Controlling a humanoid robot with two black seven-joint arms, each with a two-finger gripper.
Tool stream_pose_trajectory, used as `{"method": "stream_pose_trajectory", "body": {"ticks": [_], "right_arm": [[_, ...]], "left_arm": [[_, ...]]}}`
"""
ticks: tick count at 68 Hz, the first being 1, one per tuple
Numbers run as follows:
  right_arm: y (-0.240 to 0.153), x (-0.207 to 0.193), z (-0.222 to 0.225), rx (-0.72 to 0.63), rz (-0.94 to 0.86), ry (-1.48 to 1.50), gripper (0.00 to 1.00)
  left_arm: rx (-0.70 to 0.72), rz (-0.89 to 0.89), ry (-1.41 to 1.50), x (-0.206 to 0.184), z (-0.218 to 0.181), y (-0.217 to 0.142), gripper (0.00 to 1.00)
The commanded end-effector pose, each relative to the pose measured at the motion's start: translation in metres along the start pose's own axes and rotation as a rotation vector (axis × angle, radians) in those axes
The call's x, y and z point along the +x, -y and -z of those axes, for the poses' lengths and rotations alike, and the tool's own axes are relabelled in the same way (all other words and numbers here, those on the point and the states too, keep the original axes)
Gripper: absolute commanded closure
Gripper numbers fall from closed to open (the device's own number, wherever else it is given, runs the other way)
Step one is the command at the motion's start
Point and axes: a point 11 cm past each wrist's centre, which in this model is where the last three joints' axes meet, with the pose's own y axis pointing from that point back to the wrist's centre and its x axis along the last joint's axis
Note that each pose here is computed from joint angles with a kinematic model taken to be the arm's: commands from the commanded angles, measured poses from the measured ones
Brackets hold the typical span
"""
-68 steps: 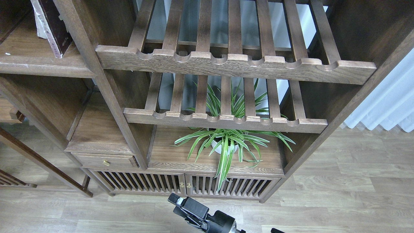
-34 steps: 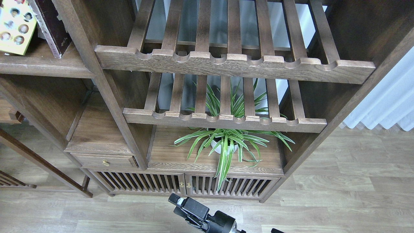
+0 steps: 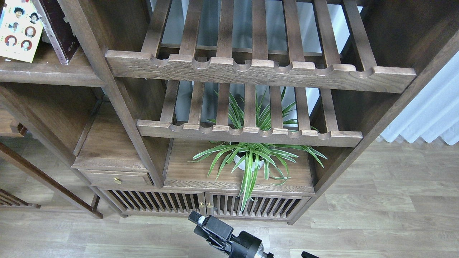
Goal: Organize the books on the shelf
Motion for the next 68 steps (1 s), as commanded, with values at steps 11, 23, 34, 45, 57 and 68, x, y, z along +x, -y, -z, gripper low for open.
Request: {"method": "stream_pose_trajectory", "body": {"ticks": [11, 23, 34, 45, 57, 68], "right_arm": [[0.001, -0.001, 0.004, 0.01, 0.004, -0.003, 0.01], [0.001, -0.002, 0.006, 0.015, 0.007, -0.006, 0.01], [0.002, -0.006, 0.019, 0.054, 0.016, -0.011, 0.01], [0.003, -0.007, 0.022, 0.056, 0.02, -0.017, 0.01], [0.006, -0.012, 0.032, 0.073, 0.031, -0.027, 0.01], [0.007, -0.014, 0.034, 0.073, 0.037, -0.034, 0.01]], "left_arm": [[0.004, 0.044, -0.025, -0.015, 0.034, -0.036, 0.56], [-0.011, 0.015, -0.064, -0.009, 0.05, -0.059, 0.55], [-0.012, -0.029, -0.153, -0.002, 0.09, -0.091, 0.53], [-0.006, -0.076, -0.226, 0.002, 0.122, -0.116, 0.53], [0.018, -0.138, -0.315, 0.007, 0.16, -0.14, 0.51], [0.019, -0.179, -0.392, 0.008, 0.189, -0.155, 0.5]]}}
